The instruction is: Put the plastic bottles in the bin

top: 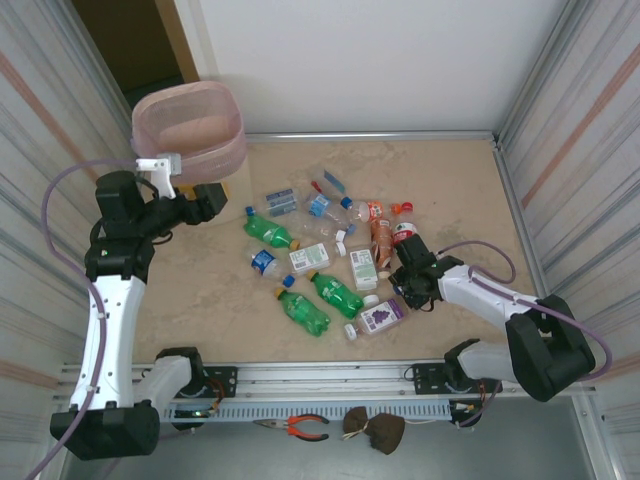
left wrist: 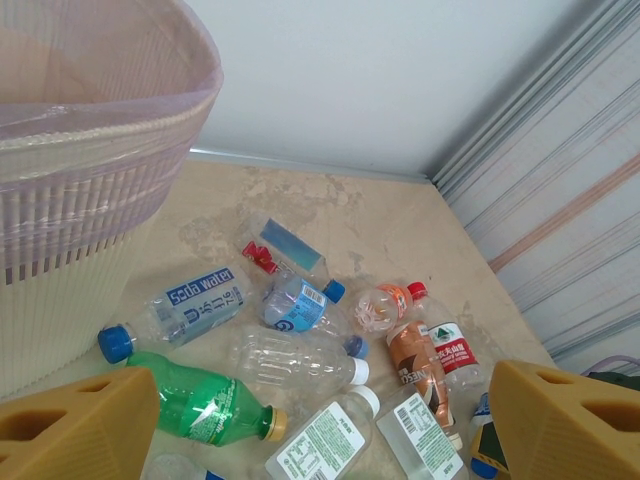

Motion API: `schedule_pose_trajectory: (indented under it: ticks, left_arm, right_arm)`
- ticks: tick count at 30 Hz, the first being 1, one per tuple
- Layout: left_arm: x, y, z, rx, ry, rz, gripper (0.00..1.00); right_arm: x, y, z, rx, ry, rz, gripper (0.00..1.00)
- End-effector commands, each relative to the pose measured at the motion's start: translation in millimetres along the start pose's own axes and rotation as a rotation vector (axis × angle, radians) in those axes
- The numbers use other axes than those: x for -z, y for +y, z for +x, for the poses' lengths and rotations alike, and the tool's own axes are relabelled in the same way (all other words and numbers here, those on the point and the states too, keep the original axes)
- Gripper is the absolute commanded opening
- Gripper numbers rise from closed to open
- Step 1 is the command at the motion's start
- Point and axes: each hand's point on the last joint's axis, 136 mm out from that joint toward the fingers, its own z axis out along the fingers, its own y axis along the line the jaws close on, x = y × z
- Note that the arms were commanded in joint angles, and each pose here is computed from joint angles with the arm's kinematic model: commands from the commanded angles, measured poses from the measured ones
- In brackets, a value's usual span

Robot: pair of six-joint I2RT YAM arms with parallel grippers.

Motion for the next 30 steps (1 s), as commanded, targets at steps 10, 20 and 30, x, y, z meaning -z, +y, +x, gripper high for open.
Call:
schedule_pose_trajectory:
  ticks: [10, 20, 30]
  left_arm:
    - [1, -4, 5, 0.02, 0.008, 0.021, 0.86]
    - [-7, -4, 6, 0.047, 0.005, 0.044, 0.85]
    - [-16, -6, 9, 0.046, 0.021, 0.045, 0.84]
  right_arm:
    - [8, -25, -6, -0.052, -0.053, 0.049, 0.29]
    - [30, -23, -16, 0.029, -0.1, 0.008, 0.38]
    - [68, -19, -41, 0.311, -0.158, 0.046, 0.63]
